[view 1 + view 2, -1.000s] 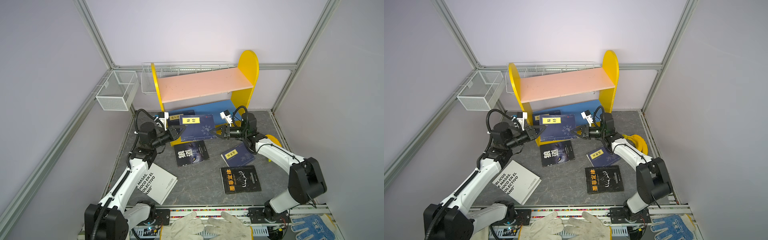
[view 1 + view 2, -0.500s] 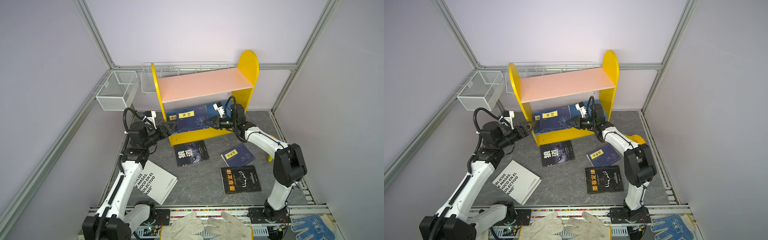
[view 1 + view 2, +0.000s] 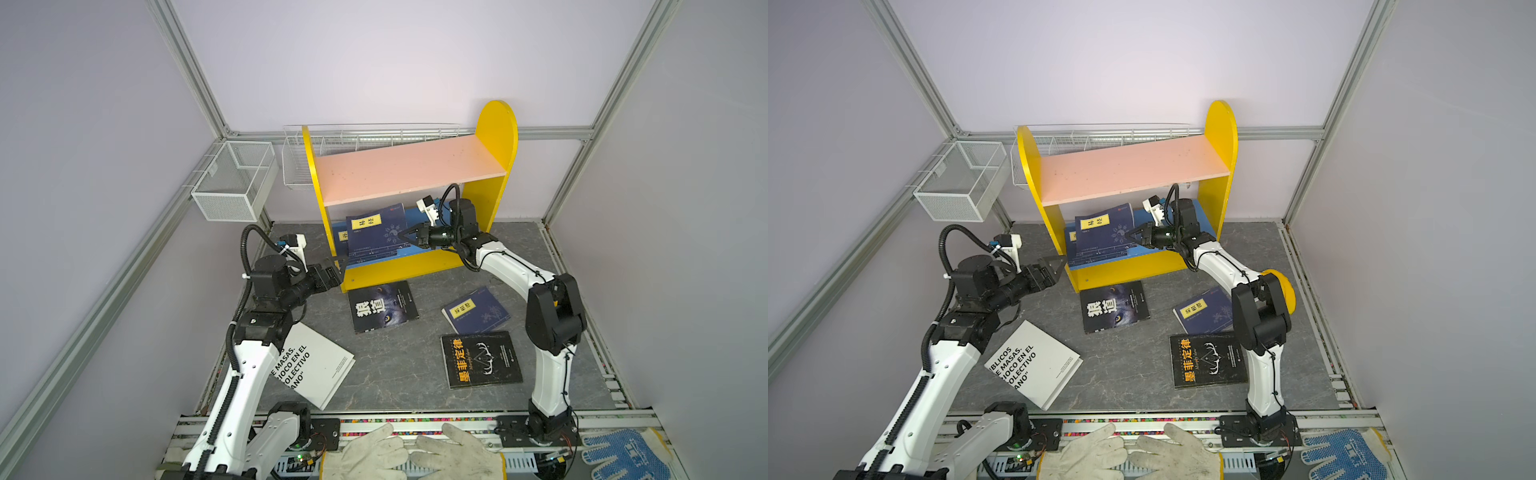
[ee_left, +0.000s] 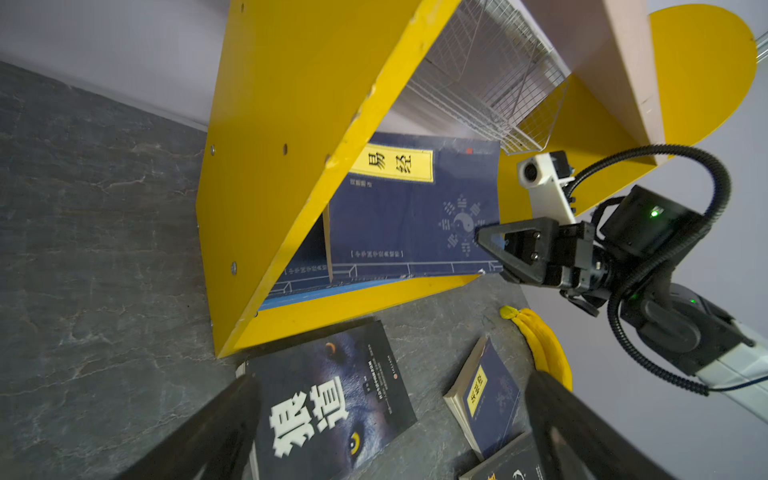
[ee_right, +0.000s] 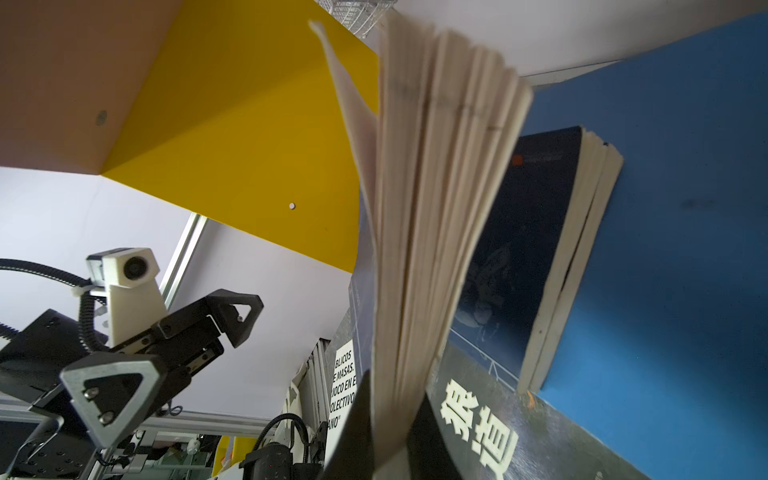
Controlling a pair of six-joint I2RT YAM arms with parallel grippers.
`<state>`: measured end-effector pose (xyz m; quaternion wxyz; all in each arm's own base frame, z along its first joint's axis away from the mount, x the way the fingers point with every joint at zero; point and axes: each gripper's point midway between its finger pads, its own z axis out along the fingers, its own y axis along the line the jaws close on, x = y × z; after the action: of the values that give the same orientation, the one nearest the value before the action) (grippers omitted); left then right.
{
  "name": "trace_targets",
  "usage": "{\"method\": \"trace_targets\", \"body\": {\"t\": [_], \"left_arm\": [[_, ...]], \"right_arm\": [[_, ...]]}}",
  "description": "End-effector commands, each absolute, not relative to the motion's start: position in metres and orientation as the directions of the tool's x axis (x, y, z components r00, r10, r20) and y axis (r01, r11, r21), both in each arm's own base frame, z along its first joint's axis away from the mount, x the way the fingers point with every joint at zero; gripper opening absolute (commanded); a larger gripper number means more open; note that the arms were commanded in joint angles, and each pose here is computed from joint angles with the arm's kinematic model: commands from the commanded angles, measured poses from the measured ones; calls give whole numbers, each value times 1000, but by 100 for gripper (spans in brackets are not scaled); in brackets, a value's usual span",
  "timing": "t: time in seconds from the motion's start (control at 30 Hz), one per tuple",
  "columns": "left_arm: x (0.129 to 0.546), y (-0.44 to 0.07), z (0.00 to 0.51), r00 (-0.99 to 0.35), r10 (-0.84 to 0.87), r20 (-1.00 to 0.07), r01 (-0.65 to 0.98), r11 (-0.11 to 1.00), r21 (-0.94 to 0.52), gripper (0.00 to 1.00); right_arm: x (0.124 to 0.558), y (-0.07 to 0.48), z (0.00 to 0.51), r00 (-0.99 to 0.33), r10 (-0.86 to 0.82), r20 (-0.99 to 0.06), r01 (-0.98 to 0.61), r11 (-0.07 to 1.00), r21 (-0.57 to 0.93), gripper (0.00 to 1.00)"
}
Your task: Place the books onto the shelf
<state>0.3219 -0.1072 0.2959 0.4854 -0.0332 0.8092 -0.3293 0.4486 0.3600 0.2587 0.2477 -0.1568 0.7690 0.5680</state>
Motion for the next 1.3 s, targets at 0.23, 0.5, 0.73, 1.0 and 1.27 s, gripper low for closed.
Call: {"method": "trace_targets", "body": {"t": [0.23, 0.5, 0.73, 1.0, 1.27], "left_arm": [[330, -98, 277, -534, -344, -773, 222, 825, -520, 99], [342, -97, 261, -559, -339, -757, 193, 834, -517, 99], [359, -99, 251, -573, -339, -746, 186, 833, -521, 99], [380, -101, 238, -575, -367, -731, 165, 823, -543, 99], [386, -100, 237, -566, -373, -735, 159, 825, -542, 99]], "right_arm": [[454, 386, 254, -802, -57, -595, -586, 267, 765, 11], [458, 401, 240, -812, -87, -577, -577, 259, 774, 11], [460, 405, 232, -823, -100, -560, -565, 248, 787, 11], [466, 408, 225, -828, -98, -552, -557, 260, 789, 12], [468, 407, 235, -821, -84, -564, -565, 252, 785, 12]]}}
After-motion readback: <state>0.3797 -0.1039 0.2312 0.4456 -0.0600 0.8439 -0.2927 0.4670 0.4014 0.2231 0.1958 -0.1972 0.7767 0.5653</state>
